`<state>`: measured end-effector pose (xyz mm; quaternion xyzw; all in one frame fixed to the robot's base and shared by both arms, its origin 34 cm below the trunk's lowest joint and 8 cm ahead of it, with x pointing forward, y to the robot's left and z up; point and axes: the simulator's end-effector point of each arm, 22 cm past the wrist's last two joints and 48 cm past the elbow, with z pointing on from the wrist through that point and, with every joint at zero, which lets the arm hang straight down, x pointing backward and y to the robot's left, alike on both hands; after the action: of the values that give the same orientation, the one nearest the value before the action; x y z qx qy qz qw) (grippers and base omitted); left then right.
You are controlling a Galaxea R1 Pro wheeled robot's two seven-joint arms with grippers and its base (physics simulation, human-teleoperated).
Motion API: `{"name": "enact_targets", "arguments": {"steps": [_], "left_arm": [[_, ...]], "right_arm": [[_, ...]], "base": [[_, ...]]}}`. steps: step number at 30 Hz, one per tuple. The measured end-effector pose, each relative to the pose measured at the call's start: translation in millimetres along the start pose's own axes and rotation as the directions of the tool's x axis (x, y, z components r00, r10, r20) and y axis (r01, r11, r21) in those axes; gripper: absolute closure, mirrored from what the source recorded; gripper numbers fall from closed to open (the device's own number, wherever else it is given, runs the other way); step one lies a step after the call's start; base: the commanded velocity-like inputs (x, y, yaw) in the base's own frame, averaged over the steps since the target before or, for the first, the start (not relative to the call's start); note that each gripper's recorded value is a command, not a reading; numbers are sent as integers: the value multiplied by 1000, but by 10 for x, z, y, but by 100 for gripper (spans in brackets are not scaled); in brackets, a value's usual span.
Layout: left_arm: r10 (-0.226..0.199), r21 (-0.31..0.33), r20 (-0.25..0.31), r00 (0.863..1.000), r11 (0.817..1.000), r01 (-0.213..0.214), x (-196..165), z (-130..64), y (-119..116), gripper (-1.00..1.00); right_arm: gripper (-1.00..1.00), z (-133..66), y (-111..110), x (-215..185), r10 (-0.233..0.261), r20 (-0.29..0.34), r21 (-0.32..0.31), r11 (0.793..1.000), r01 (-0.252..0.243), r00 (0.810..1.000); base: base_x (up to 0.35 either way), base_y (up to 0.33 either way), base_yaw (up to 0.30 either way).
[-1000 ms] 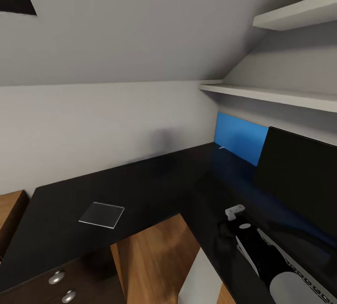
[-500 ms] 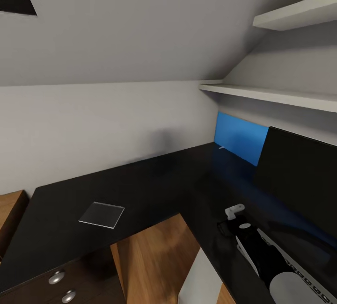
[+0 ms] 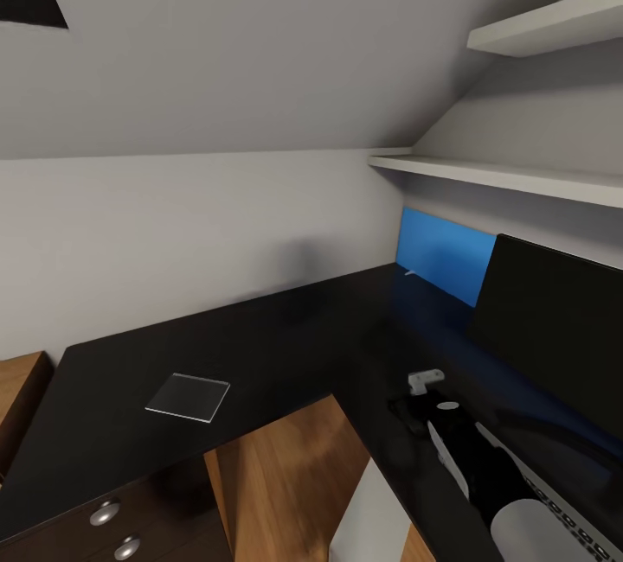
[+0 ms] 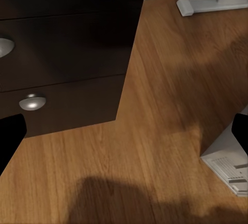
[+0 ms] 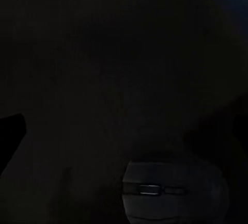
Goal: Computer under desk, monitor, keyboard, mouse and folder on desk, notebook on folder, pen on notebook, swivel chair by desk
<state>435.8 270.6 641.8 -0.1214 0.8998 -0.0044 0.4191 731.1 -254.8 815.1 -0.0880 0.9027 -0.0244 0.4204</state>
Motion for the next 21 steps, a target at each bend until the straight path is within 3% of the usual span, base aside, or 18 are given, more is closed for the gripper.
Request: {"name": "enact_targets", "arguments": {"steps": [4,13,21], "left_arm": [[-1,0,0,1000,1000,1,0,0,1,-100],[-3,-3,-1,1000,1000,3,2,1,11,-100],[-4,-5,-2,1000,1000,4,6,2,24,-100]], "right_arm": [[-100,-66,103,-78,52,10,-35,998,-52,999],[-100,-152,237,-124,87,13,-72,994,-85,996],[-100,-216,356,-225,169,8,-126,978,-167,986]], "base": [[0,0,0],[0,0,3],[0,0,158]]}}
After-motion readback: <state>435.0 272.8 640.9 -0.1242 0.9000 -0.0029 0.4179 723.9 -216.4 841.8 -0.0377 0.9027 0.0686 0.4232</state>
